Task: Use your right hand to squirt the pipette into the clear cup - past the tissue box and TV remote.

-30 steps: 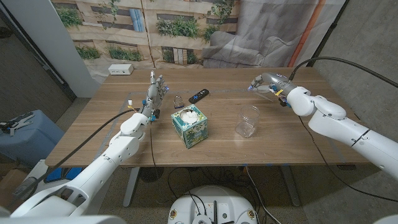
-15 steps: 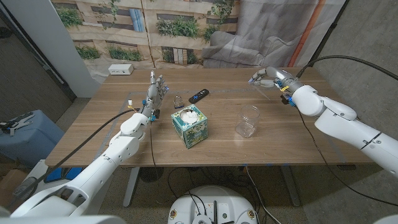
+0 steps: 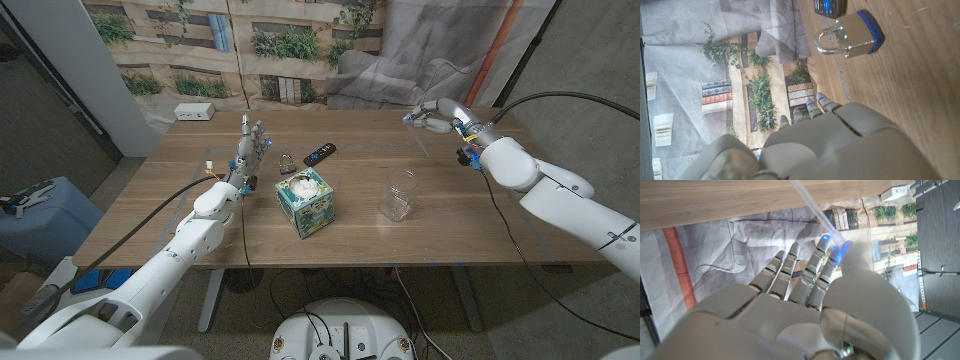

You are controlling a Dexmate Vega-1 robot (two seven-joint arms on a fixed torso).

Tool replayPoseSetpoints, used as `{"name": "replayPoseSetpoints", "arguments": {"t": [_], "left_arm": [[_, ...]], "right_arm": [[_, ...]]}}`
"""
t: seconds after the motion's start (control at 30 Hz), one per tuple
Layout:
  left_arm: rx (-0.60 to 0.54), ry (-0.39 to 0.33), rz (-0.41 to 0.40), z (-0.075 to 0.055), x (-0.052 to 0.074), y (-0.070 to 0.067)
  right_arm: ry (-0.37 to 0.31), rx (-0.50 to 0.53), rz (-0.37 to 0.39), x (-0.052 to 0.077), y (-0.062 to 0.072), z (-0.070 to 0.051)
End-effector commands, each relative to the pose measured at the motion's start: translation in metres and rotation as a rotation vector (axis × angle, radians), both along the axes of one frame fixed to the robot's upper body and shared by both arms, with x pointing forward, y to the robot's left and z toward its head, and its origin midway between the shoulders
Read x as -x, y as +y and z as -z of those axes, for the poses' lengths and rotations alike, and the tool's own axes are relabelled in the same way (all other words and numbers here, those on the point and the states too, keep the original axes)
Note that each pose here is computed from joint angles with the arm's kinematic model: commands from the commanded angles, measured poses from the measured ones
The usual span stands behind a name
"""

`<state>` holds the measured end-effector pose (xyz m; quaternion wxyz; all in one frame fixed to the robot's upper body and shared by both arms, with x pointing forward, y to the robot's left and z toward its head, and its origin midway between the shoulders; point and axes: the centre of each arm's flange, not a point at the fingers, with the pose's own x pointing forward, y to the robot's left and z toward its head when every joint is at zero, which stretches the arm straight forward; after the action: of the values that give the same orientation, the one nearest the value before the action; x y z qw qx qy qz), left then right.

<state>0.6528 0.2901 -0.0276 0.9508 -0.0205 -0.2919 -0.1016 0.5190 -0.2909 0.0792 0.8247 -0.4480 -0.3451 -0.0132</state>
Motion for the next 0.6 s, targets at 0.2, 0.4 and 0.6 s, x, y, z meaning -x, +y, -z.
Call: {"name": "replayPoseSetpoints", "arguments": {"t": [0.2,0.4,0.6], "left_arm": [[0.000,0.000,0.000,0.000,0.000,0.000],[0.000,0.000,0.000,0.000,0.000,0.000],[0.000,0.000,0.000,0.000,0.000,0.000]], "right_arm": [[-0.053,-0.207,-0.056,0.036,-0.008,0.006],[-0.060,-0.289,-0.083,0.044,-0.009,0.014],[-0.063,-0.358,-0.089,0.051,-0.012,0.024]]}}
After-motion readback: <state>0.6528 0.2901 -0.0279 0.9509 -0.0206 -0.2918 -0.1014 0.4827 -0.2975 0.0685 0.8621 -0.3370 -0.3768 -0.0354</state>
